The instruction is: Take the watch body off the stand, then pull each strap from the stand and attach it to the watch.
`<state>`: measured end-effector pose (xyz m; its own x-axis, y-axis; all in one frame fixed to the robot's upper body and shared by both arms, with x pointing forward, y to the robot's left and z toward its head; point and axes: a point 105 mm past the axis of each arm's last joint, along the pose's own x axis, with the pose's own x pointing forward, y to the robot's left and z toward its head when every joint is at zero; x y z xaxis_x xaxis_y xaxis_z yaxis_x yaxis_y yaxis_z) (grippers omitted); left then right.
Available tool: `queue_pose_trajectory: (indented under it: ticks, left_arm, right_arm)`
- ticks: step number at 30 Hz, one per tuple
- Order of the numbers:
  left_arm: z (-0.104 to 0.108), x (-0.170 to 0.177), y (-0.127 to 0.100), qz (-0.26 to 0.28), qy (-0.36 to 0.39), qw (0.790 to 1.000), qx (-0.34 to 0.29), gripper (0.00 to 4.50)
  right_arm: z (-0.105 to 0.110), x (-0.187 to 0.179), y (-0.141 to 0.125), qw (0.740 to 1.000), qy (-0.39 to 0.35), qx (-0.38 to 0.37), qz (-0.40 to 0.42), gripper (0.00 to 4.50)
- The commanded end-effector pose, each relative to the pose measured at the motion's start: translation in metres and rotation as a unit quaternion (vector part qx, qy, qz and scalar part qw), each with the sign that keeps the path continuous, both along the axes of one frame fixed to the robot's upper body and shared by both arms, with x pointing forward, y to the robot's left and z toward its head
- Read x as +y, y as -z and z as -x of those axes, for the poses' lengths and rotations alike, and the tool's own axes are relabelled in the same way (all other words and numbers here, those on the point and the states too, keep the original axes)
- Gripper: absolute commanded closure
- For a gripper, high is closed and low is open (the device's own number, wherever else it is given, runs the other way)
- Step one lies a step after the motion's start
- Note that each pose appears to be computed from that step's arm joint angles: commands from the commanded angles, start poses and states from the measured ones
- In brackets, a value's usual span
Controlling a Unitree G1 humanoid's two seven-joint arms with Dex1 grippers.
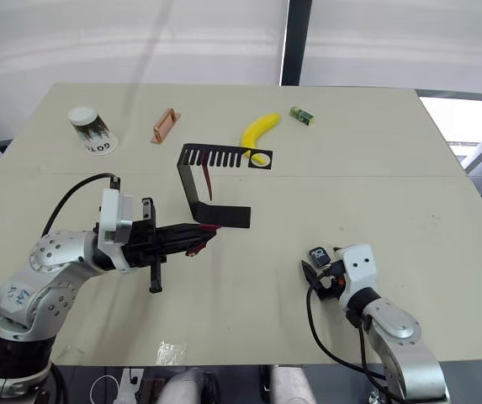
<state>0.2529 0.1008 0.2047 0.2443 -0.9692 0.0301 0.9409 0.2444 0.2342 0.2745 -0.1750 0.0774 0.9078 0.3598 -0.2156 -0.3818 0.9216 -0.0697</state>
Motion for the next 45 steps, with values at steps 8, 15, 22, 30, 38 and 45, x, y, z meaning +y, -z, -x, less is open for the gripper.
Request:
queue_pose_trajectory:
  ticks: [8,15,22,30,38,45]
  left_arm:
    - [0.002,0.002,-0.006,0.001,0.003,1.000,-0.013,4.50]
    - [-0.001,0.004,-0.006,0.000,0.003,1.000,-0.014,4.50]
    - [-0.005,0.014,-0.010,-0.017,0.003,0.999,-0.046,4.50]
    - [0.000,0.028,-0.008,-0.084,0.030,0.990,-0.108,4.50]
    - [0.008,0.037,-0.002,-0.150,0.060,0.975,-0.156,4.50]
    - [0.017,0.024,0.000,-0.167,0.077,0.968,-0.169,4.50]
  right_arm:
    - [0.009,0.005,0.020,0.998,-0.023,0.047,-0.017,2.87]
    - [0.008,0.000,0.014,0.999,-0.033,0.035,-0.019,2.89]
    - [0.008,0.016,-0.038,0.988,-0.118,0.019,-0.095,2.89]
    - [0.028,0.050,-0.062,0.928,-0.266,0.170,-0.199,2.89]
    - [0.032,0.077,-0.076,0.861,-0.339,0.247,-0.287,2.89]
    - [0.028,0.096,-0.077,0.837,-0.355,0.273,-0.314,2.89]
